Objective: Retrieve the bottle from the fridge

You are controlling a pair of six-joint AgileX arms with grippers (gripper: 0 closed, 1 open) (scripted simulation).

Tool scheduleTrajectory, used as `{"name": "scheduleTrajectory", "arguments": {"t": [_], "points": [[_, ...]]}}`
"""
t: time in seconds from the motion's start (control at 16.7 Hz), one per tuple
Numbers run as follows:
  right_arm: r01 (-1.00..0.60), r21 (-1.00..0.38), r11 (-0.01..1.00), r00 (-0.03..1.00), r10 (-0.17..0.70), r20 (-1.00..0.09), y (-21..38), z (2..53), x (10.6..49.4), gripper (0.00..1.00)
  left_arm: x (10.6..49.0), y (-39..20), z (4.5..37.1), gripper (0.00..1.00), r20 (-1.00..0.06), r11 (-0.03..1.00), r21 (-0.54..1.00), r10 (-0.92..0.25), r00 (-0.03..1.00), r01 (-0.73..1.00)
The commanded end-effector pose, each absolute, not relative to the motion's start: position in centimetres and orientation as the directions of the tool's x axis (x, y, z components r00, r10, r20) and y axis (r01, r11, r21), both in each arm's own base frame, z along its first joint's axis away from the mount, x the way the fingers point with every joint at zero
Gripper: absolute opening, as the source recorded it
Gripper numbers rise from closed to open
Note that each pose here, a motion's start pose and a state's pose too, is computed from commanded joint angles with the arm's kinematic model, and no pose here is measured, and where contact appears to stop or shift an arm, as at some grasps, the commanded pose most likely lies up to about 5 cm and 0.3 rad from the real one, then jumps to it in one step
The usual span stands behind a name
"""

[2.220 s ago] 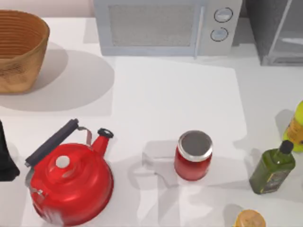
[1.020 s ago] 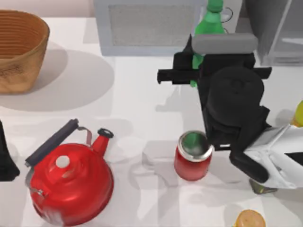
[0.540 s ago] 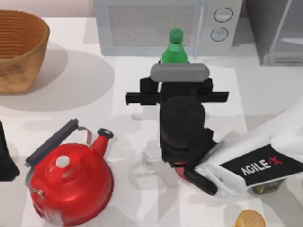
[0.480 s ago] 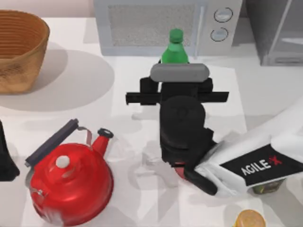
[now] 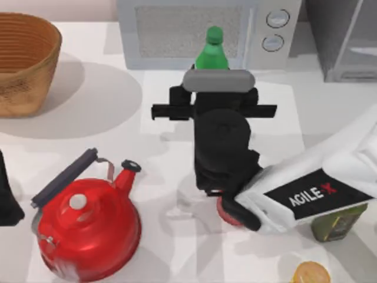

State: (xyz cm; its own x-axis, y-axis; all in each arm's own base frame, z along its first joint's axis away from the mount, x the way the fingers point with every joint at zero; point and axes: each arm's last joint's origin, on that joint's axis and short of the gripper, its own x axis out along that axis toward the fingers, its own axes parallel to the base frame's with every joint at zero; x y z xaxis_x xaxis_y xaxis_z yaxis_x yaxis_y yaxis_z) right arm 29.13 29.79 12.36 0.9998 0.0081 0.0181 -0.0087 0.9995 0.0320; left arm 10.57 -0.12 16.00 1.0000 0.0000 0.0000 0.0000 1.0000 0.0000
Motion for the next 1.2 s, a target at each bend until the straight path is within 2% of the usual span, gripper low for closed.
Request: {"name": "scheduleTrajectory", "arguments": {"t": [0.3, 0.6, 1.2], "points": [[0.001, 0.013, 1.000, 1.000, -0.001, 0.004, 29.5, 9.6, 32.2, 0.00, 10.6, -0.1, 16.0, 1.00, 0.000, 1.000, 0.000, 0.000, 1.000, 0.000], [0.001, 0.004, 1.000, 1.000, -0.001, -0.002, 29.5, 9.0, 32.4, 0.00, 10.6, -0.1, 16.0, 1.00, 0.000, 1.000, 0.000, 0.000, 1.000, 0.000], [0.001, 0.004, 1.000, 1.000, -0.001, -0.002, 29.5, 9.0, 32.4, 0.75, 10.6, -0.1, 16.0, 1.00, 0.000, 1.000, 0.000, 0.000, 1.000, 0.000]]}}
